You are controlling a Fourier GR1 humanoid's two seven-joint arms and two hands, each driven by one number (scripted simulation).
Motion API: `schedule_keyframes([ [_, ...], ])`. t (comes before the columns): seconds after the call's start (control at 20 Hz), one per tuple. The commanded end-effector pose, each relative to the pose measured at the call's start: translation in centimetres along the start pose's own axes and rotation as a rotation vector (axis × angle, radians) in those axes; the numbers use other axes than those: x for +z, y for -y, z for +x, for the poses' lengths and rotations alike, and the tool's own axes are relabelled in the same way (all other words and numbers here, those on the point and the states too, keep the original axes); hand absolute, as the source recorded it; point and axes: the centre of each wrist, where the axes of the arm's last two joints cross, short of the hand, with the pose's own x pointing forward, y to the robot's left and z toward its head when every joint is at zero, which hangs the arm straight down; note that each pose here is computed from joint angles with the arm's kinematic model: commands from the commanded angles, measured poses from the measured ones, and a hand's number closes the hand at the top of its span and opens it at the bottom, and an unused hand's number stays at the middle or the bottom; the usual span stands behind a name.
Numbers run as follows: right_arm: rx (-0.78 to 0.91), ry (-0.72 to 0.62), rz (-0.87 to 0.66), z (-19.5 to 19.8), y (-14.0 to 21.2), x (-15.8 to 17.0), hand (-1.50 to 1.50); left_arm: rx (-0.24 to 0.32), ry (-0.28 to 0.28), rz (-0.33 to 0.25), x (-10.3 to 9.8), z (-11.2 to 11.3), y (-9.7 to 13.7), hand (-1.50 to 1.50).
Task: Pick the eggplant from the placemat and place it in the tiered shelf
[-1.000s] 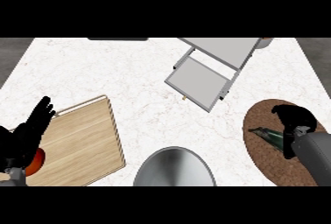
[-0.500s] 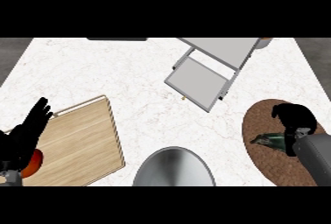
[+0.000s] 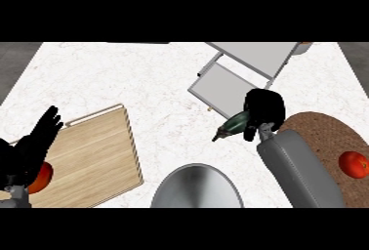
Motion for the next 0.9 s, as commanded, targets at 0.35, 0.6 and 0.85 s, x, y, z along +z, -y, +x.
schedule_keyframes([
  [0.35,-0.364,-0.067,-0.276,13.2,8.7,9.1,1.5,0.017,-0.03,-0.013,-0.4,-0.3,-0.2,0.0],
  [0.6,-0.598,-0.023,-0.325,13.9,11.7,11.9,1.5,0.01,-0.035,0.005,-0.8,-0.5,-0.3,0.0],
  [0.85,-0.668,-0.013,-0.45,14.5,14.3,13.9,1.5,0.019,-0.031,0.006,0.2,-1.0,0.1,0.0],
])
